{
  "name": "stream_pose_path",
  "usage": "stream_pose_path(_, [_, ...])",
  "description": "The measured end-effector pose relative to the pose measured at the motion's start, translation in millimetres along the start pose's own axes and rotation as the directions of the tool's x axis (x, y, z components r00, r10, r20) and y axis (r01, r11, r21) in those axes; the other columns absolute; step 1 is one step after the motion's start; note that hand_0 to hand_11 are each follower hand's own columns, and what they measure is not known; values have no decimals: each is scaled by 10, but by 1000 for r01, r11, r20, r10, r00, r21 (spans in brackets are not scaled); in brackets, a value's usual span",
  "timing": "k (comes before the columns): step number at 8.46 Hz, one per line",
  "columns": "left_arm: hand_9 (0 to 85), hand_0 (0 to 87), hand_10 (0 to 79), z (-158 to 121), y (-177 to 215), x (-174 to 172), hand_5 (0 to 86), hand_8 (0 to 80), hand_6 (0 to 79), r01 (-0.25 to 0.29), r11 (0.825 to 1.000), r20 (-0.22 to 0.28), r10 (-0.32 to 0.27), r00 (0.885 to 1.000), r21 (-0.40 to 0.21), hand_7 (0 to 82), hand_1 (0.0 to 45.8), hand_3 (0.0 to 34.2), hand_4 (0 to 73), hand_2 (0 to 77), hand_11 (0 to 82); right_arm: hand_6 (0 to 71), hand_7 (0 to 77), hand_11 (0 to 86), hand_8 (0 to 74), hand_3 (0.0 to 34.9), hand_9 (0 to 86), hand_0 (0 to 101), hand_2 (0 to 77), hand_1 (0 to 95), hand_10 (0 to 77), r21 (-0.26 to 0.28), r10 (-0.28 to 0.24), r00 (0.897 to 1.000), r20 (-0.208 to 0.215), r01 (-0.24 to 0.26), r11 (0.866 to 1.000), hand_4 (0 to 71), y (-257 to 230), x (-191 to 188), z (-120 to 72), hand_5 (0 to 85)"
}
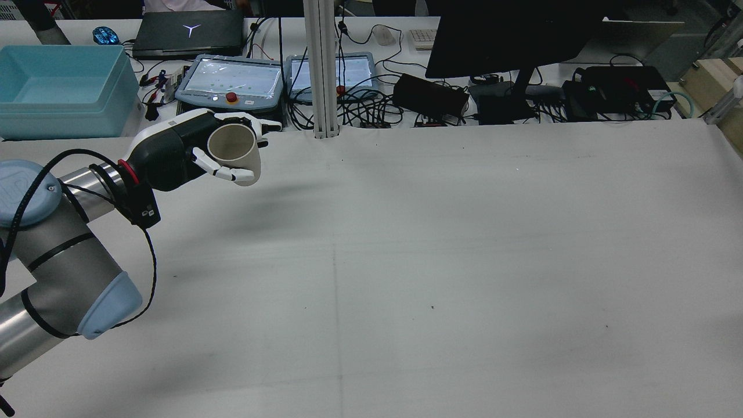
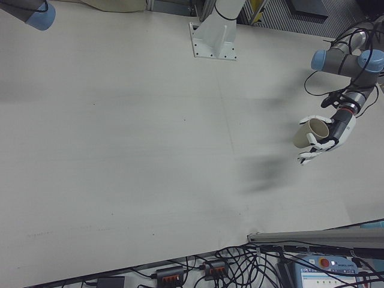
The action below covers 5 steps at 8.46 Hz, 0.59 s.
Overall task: Pour water
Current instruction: 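Carry the beige cup back with the left hand toward its start spot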
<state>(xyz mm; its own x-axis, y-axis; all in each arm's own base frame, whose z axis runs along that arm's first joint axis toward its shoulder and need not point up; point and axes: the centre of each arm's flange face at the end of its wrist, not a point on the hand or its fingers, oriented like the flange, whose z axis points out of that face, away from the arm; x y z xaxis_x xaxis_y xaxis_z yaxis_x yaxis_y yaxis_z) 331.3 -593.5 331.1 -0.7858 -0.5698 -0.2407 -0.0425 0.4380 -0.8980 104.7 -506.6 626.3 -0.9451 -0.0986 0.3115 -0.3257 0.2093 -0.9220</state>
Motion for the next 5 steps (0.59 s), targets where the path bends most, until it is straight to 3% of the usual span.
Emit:
stream_pose_path(2, [82, 802, 87, -87, -98, 268, 507, 131, 224, -18, 1000, -25, 18, 1000, -2, 169, 300, 0, 344, 289, 169, 595, 622, 589, 556, 121, 671, 803, 475, 153, 398, 17, 6, 1000, 2, -6, 1000, 327, -301, 47, -156, 300])
stream_pose_path(5, [82, 799, 87, -392, -491, 260, 507, 131, 224, -22, 999, -29, 23, 999, 28, 169, 300, 0, 344, 289, 169, 595, 622, 638, 556, 121, 671, 803, 480, 153, 442, 37, 12, 1000, 4, -13, 999, 338, -875, 218, -361, 300])
